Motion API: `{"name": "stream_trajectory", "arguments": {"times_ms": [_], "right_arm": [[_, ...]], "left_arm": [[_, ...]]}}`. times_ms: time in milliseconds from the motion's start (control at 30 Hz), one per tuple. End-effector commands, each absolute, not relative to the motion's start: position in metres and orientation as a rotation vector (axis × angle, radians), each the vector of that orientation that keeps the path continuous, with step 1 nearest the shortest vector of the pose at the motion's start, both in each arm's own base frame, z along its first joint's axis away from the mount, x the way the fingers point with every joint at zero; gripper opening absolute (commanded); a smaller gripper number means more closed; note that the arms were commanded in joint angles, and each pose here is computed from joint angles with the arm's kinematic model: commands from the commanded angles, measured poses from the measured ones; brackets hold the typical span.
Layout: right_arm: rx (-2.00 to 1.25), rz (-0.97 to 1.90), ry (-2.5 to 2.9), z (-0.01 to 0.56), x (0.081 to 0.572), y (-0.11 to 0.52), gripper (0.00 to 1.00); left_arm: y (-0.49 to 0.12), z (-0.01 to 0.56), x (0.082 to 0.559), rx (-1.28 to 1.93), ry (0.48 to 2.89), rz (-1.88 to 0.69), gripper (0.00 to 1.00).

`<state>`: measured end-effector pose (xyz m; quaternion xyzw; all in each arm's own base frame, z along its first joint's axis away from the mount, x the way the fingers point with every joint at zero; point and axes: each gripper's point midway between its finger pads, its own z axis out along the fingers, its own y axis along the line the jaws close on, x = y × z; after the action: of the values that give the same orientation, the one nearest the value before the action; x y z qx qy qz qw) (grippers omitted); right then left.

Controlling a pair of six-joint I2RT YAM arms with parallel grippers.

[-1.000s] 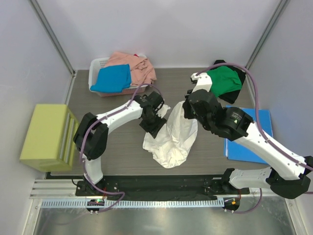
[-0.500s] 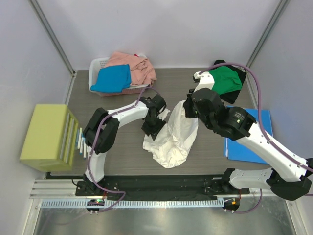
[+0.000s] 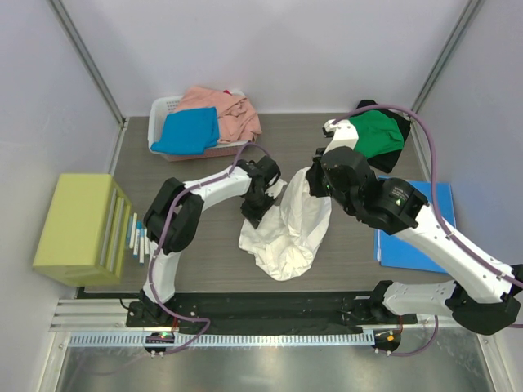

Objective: Fold and stack the t-shirts
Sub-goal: Flatten the tshirt out

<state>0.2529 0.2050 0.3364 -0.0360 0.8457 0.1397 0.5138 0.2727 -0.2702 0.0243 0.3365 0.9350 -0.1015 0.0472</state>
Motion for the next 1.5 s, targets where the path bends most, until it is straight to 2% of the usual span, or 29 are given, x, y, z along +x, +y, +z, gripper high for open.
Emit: {"name": "stream_trajectory", "arguments": {"times_ms": [0, 133, 333, 533, 800, 1000, 1100, 1233, 1333, 1467], "right_arm": [[-0.041, 0.400, 1.976, 0.353, 0.254, 0.205, 0.01], [-0.044, 0.397, 1.977, 0.351, 0.256, 0.206, 0.01], [-0.049, 0.384, 1.971, 0.354, 0.262, 0.204, 0.01], [-0.061, 0.396, 1.968, 0.355, 0.264, 0.208, 0.01], [-0.018, 0.324, 1.885, 0.375, 0.270, 0.181, 0.01], [0.015, 0.380, 1.855, 0.405, 0.248, 0.160, 0.01], [0.016, 0.447, 1.894, 0.410, 0.225, 0.150, 0.01], [0.002, 0.594, 1.876, 0.432, 0.192, 0.141, 0.01], [0.024, 0.677, 1.816, 0.457, 0.170, 0.123, 0.01], [0.019, 0.749, 1.789, 0.471, 0.148, 0.111, 0.01]], "left_arm": [[-0.272, 0.044, 0.288, 0.996, 2.790, -0.316, 0.00], [-0.256, 0.071, 0.309, 0.905, 2.754, -0.341, 0.00], [-0.194, 0.141, 0.366, 0.576, 2.666, -0.459, 0.00], [-0.179, 0.174, 0.359, 0.551, 2.613, -0.483, 0.00], [-0.136, 0.307, 0.364, 0.500, 2.347, -0.437, 0.00], [-0.086, 0.389, 0.325, 0.495, 2.185, -0.297, 0.00], [-0.072, 0.401, 0.288, 0.634, 2.148, -0.209, 0.00], [-0.059, 0.420, 0.214, 0.792, 2.008, -0.117, 0.00], [-0.050, 0.434, 0.184, 0.819, 1.911, -0.041, 0.00], [-0.037, 0.442, 0.167, 0.783, 1.915, 0.027, 0.00]]}}
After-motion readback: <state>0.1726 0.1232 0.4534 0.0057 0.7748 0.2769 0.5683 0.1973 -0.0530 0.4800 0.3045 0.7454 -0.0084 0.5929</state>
